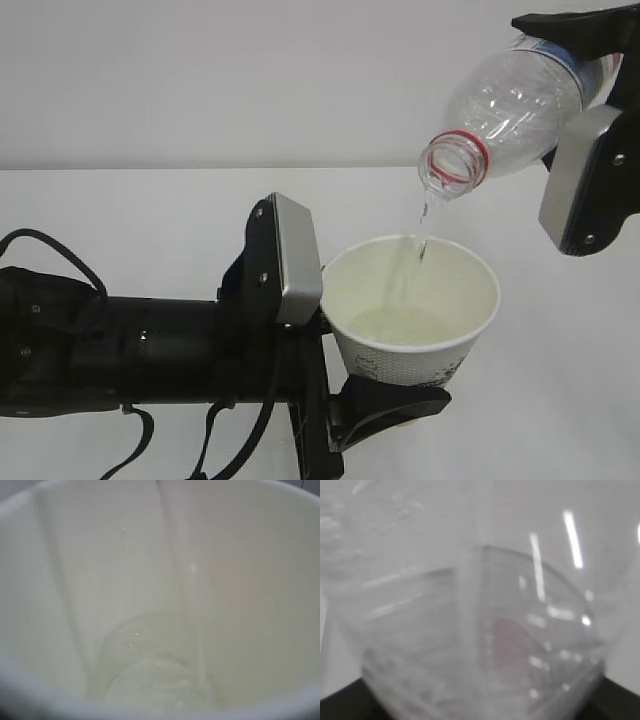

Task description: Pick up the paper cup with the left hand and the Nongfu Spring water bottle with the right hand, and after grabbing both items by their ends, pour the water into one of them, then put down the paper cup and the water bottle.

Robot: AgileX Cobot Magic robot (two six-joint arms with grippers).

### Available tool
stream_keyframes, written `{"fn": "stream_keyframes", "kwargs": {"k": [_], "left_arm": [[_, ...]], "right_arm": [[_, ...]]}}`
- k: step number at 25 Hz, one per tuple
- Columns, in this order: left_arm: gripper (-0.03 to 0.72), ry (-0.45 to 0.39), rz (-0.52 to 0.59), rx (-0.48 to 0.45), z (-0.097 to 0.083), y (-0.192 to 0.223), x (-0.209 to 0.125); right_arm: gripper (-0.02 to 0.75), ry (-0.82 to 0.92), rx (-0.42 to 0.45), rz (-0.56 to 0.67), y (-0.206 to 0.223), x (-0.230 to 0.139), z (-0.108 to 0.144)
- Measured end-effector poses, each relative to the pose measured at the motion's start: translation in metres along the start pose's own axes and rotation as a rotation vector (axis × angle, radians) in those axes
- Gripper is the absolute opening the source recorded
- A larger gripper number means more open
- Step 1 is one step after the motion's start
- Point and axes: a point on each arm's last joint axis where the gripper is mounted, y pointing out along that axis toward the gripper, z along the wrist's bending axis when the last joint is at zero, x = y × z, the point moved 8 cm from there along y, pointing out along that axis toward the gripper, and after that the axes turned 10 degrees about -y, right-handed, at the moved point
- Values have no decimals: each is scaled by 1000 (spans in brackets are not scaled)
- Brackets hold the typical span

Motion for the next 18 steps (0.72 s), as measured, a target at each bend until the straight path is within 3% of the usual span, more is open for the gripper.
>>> {"fn": "stream_keyframes", "kwargs": {"k": [18], "left_arm": [[516, 0, 0, 0, 0, 0, 0]], "right_arm": [[504, -12, -6, -1, 0, 0, -1]]}}
